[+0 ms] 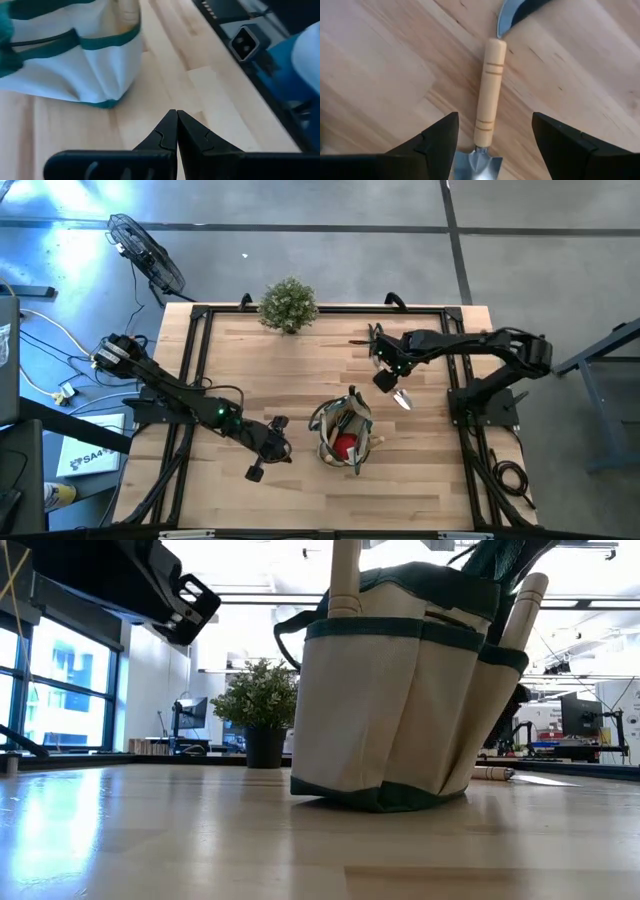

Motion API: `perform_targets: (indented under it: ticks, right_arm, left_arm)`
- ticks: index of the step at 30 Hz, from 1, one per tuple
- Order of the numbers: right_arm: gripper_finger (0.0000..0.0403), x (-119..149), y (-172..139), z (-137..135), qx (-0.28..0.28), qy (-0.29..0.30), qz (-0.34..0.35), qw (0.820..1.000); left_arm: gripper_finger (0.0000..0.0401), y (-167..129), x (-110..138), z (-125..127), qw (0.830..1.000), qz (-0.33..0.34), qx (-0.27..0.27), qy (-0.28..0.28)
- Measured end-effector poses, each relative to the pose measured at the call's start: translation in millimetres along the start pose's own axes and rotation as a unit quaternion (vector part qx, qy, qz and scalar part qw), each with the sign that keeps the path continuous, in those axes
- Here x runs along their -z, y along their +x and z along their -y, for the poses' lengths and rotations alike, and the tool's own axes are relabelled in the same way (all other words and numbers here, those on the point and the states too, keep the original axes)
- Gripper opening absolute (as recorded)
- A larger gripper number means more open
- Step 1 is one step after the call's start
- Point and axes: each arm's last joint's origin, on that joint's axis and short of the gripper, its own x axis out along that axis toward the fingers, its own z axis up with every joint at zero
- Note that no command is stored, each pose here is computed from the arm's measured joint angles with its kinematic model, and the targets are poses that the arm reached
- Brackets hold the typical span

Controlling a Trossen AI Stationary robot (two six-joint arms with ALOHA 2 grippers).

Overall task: Pick & Place Garden tools in Gardening bag
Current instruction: Put the brown trowel into the green bag

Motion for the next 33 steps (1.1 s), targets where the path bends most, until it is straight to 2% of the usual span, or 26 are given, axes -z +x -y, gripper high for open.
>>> perform_targets:
  ticks: [5, 11, 17, 22, 33]
  right_arm:
    - [0.0243, -1, 13, -1, 0.012, -0.001, -0.028, 1.0]
    - [0.0243, 1, 23, -4, -0.018, -0.003, -0.071, 0.997]
    - [0.0243, -1, 38, -4, -0.002, -0.001, -0.095, 0.995]
    - [0.0243, -3, 48, -3, 0.017, 0.001, -0.102, 0.995]
    - [0.0235, -7, 51, 1, 0.01, 0.018, -0.1, 0.995]
  left_arm:
    - [0.0, 0, 0, 2, 0.999, -0.004, 0.033, -0.022]
    - [0.0, 0, 0, 2, 0.999, -0.004, 0.036, -0.023]
    - [0.0, 0, 0, 2, 0.999, -0.005, 0.036, -0.022]
    - [0.0, 0, 0, 2, 0.999, -0.005, 0.038, -0.023]
    - [0.0, 0, 0, 3, 0.998, -0.009, 0.055, -0.035]
